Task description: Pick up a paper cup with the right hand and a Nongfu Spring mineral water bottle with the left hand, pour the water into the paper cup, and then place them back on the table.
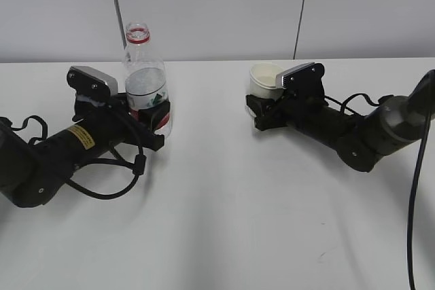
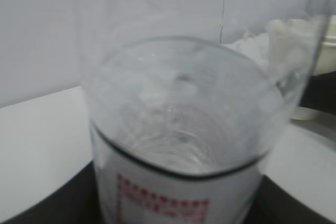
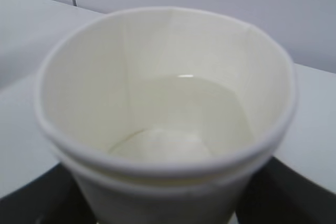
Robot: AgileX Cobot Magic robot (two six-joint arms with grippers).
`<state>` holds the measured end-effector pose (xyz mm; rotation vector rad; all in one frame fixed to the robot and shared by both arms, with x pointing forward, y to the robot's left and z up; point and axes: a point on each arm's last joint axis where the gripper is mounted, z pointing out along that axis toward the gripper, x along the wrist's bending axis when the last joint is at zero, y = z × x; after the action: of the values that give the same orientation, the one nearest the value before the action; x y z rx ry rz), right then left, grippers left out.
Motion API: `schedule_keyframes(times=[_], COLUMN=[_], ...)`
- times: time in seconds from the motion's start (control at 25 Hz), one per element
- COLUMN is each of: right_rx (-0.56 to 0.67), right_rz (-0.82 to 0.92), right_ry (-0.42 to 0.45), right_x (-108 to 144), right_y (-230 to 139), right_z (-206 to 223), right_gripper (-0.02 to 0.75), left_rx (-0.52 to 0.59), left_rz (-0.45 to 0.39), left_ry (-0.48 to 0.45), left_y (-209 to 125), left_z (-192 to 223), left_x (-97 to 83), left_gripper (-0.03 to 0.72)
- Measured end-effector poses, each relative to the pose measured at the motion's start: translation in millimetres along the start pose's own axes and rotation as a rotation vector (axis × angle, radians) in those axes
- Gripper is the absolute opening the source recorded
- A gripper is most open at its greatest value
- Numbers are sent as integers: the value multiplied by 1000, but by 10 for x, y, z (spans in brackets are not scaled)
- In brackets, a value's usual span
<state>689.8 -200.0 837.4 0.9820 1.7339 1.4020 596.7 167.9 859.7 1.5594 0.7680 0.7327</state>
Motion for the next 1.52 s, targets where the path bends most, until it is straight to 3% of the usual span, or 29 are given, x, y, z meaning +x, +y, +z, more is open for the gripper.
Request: schedule_keyframes(times=[0.56,0.88,1.2,1.52], right_rx=[-18,20,81,101], right_rz=[-16,7,46,54], right_ry=[22,19,14,15], right_x=[20,17,54,103], right_y=[16,-18,-115,-9], right_z=[-1,-1,-104,-285], right_gripper=[590,643,655,655], left_rx=[13,43,117,149], left_rz=[0,2,-46,-30], left_ry=[-10,-17,46,88], left_y=[-29,-74,-229,-201], left_z=[0,-7,-194,-377], left_x=[-10,-24,-12,-34], left_gripper=[477,605,615,601])
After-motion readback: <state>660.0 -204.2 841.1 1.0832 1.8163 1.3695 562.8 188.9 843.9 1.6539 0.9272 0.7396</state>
